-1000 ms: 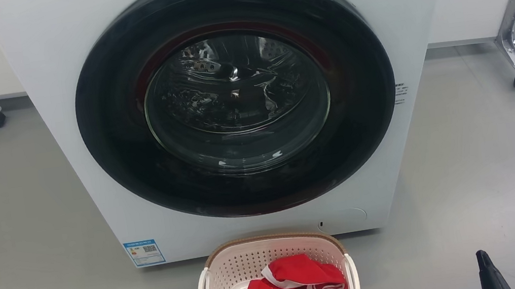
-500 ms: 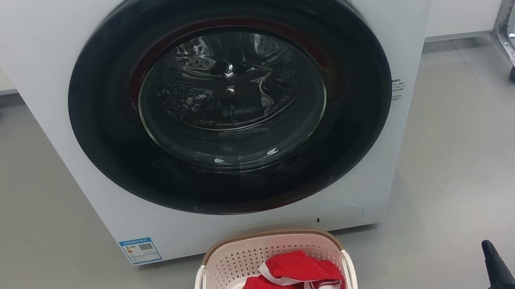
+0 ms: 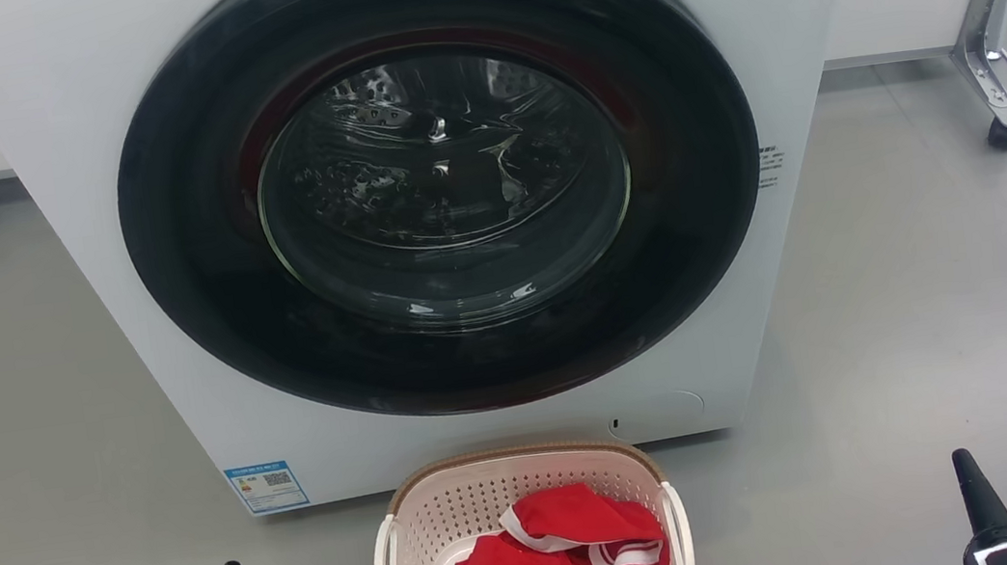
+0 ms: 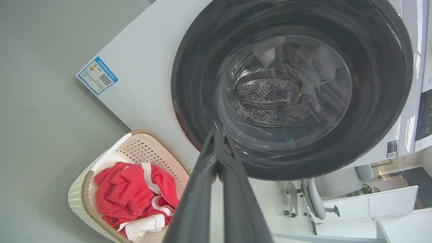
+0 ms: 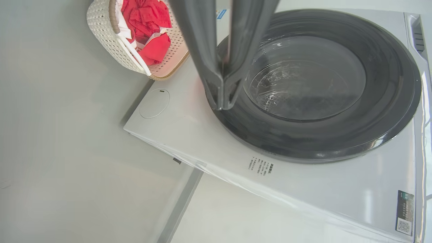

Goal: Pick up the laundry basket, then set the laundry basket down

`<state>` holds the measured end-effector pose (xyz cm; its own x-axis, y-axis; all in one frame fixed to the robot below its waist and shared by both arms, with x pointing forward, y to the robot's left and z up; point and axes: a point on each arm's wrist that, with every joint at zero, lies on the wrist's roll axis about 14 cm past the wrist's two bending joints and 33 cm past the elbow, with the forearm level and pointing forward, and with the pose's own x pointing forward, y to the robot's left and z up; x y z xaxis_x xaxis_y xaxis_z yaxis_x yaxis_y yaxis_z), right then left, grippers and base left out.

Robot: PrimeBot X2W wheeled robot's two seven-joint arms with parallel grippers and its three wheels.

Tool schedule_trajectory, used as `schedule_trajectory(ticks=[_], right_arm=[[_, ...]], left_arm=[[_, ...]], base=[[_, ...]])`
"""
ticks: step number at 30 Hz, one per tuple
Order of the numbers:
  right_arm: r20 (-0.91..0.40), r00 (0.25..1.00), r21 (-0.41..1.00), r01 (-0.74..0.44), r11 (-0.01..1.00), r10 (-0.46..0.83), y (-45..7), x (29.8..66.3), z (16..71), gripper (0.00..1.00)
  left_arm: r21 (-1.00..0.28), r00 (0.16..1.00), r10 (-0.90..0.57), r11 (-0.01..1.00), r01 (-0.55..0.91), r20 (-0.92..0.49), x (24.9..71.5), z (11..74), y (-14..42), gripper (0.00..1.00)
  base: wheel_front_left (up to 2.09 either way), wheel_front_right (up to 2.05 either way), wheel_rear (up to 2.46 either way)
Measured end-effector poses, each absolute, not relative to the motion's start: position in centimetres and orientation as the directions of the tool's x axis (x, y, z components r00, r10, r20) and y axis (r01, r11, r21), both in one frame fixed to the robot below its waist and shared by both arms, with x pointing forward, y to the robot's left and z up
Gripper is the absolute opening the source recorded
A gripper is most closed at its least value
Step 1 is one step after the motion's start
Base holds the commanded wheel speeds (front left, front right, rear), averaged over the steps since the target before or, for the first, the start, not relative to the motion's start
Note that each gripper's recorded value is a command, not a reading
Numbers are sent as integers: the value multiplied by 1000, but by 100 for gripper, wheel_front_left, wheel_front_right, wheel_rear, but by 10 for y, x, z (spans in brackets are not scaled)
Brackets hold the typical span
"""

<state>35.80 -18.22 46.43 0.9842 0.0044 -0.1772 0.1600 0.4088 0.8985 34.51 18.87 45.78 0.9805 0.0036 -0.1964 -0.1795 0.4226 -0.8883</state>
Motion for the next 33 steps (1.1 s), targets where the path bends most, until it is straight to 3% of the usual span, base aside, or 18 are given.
schedule_trajectory(ticks=[27,33], right_arm=[[-96,995,995,96,0,-21,-206,378,479,0],[-89,996,996,89,-3,-20,-205,380,481,0]], left_arm=[[-995,994,-22,15,-103,-103,377,476,191,0],[-996,996,-20,0,-90,-90,379,479,191,0]], base=[[0,0,0],[0,0,0]])
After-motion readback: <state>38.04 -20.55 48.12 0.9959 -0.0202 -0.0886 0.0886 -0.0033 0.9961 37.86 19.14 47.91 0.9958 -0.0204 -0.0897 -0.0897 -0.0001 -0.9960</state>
